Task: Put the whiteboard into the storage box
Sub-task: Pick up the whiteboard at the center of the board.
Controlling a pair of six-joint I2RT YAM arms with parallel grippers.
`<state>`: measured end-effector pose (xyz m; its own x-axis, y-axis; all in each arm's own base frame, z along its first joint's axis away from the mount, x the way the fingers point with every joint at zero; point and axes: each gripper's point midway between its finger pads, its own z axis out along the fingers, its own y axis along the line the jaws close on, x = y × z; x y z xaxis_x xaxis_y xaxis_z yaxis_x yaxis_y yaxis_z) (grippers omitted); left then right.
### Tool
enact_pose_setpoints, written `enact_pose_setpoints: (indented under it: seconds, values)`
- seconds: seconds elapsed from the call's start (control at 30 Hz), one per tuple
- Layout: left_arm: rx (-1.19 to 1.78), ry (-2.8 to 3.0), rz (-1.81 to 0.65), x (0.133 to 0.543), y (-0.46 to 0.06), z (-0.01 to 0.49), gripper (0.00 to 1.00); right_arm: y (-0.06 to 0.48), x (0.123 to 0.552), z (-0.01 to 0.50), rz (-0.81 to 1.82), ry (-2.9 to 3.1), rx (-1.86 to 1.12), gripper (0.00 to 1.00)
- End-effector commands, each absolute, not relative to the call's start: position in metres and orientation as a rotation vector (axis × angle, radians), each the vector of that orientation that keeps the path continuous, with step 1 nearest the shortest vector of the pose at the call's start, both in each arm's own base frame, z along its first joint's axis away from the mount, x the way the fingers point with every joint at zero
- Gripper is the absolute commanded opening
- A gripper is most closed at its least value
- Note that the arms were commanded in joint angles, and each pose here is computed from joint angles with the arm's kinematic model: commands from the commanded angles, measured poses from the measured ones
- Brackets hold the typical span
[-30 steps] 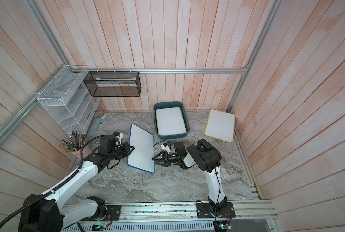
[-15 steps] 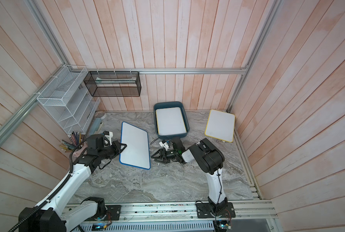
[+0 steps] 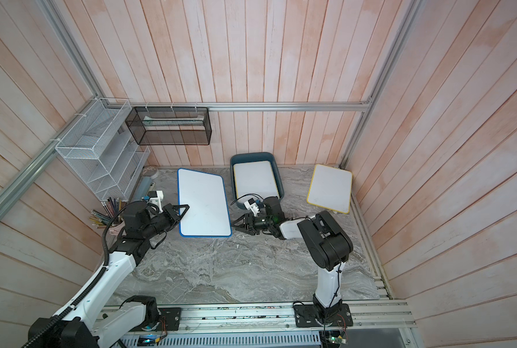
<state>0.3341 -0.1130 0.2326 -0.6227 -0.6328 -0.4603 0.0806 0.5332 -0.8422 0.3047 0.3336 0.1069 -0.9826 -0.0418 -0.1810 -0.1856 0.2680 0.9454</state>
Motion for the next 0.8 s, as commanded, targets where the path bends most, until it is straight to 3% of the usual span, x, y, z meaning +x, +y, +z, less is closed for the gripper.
enact_pose_setpoints:
  seconds: [0.0,0.77]
  values:
    - [-0.352,1.757,-1.208,0.342,-0.114,0.291,0.00,0.324,0.315,0.130,1.806,2.345,-0.234,0.53]
    - [-0.383,1.583,-1.404,0.385,-0.150,0.306,0.00,0.289,0.366,0.211,1.736,2.133,-0.221,0.51]
